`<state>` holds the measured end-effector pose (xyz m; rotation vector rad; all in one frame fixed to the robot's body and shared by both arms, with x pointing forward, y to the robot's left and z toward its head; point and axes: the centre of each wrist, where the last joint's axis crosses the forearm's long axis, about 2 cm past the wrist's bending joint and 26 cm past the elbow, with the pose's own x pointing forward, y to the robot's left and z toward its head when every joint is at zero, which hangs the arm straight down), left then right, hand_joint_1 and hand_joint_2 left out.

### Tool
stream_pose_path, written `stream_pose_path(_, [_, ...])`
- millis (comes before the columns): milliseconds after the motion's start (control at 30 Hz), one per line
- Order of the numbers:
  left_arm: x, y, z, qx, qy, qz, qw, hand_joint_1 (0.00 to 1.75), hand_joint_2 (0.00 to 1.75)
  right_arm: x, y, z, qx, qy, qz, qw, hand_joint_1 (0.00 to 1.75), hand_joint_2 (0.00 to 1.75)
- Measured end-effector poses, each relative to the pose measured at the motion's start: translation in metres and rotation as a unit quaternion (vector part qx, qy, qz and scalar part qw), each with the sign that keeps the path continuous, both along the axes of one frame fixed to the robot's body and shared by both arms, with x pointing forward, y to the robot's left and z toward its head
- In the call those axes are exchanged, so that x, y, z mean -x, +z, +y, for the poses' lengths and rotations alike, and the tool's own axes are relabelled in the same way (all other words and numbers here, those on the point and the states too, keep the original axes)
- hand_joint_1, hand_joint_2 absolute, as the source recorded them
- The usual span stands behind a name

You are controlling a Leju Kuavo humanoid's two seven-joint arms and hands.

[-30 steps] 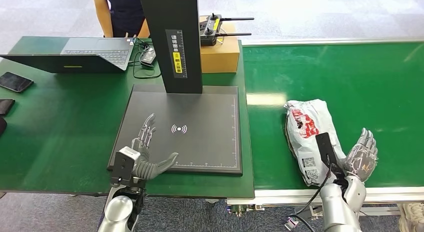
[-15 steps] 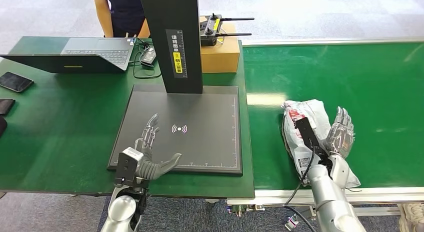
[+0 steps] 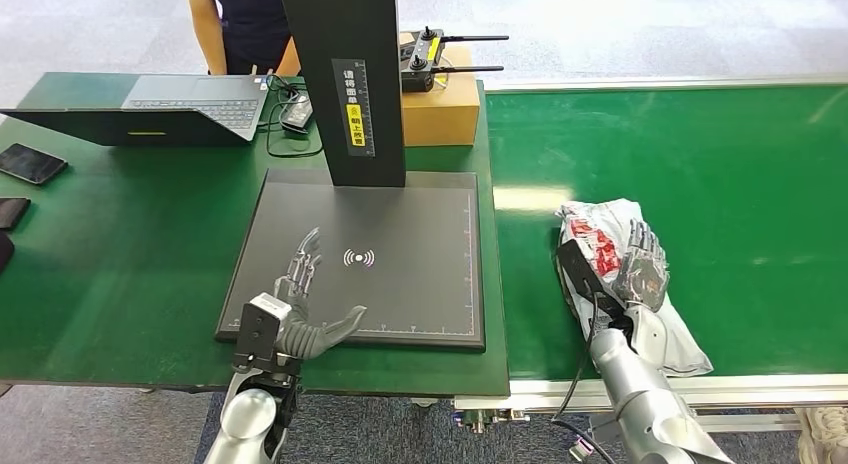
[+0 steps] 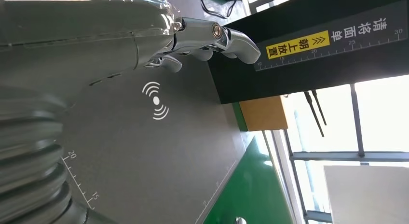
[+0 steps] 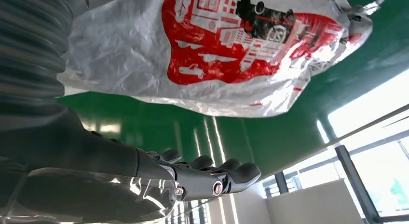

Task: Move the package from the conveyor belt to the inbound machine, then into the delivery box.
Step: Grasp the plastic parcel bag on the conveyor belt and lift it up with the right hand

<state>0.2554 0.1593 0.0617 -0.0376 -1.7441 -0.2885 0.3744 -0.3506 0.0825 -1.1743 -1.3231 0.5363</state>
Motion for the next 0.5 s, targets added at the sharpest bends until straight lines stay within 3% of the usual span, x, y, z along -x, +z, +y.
stream_pose_path(333, [-0.001, 0.000, -0.005, 0.004, -0.005, 0.002, 1.000, 0.00, 1.75, 0.007, -0.018, 0.013, -0.019, -0.027, 0.107, 0.994, 0.00, 1.75])
stream_pose_path(500, [-0.001, 0.000, -0.005, 0.005, -0.006, 0.001, 1.000, 0.00, 1.75, 0.009, -0.021, 0.015, -0.017, -0.034, 0.125, 0.991, 0.00, 1.75])
